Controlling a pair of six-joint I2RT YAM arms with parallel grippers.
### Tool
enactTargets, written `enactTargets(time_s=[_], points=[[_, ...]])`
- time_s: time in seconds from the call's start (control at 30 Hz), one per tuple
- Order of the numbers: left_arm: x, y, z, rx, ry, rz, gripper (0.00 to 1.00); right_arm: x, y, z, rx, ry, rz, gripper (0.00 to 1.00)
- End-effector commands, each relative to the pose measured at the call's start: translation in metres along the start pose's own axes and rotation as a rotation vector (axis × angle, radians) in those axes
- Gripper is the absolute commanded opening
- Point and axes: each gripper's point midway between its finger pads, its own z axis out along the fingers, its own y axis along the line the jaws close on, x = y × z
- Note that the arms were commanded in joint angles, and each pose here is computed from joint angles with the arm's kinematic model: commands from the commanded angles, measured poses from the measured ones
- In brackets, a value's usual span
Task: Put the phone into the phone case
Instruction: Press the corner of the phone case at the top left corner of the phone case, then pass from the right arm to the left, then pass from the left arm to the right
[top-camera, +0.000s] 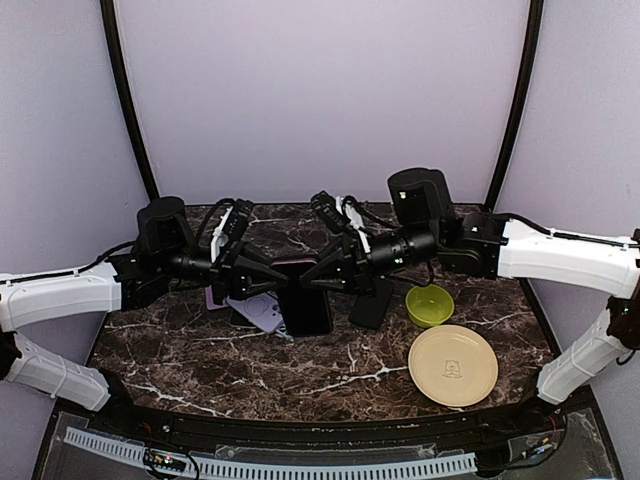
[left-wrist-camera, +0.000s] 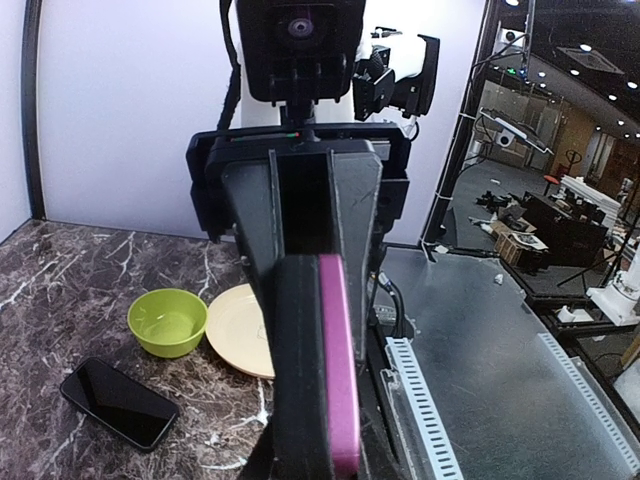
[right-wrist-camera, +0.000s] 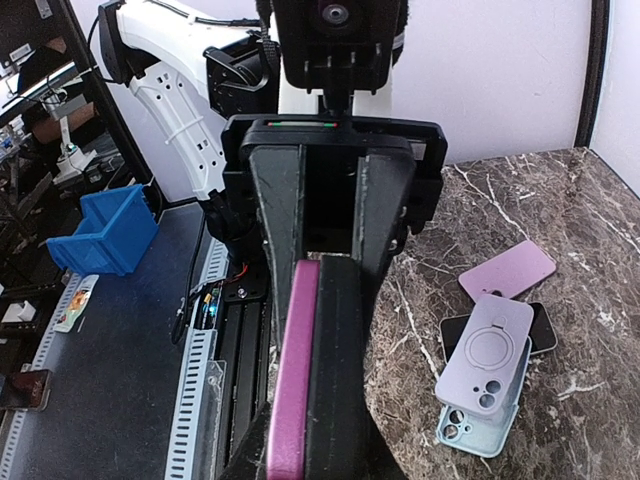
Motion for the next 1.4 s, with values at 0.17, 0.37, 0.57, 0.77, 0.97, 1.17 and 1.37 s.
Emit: enactTargets(time_s=[0.17,0.37,0.57,0.77,0.97,1.17,1.37], points=[[-0.012,0.002,0.002,-0.020,-0.021,0.044,0.00,-0.035,0.007,-0.010,-0.006,-0.093,-0.070,0.00],[-0.025,0.001,-0.009,-0.096,-0.090,0.135,0.02,-0.027,0.003,-0.011,0.024,-0.085,-0.053,0.00],[-0.027,0.004,-0.010,-0.116,-0.103,0.116,0.00,-0.030,0.003,-0.006,-0.001,-0.086,-0.043,0.00],[-0.036,-0.003,-0.012,-0.077,-0.168,0.065,0.00,-0.018,-0.002,-0.002,0.012,-0.056,-0.032,0.37],[-0.045,-0.015,-0.014,-0.022,-0.190,0.067,0.00,0.003,-0.007,-0.004,0.027,-0.011,0.011,0.59],[-0.046,-0.019,-0.017,-0.032,-0.181,0.109,0.00,0.020,-0.004,-0.007,0.022,0.000,0.051,0.45],[-0.048,-0.022,-0.019,-0.035,-0.184,0.137,0.00,0.030,-0.006,-0.006,0.019,0.009,0.075,0.09]])
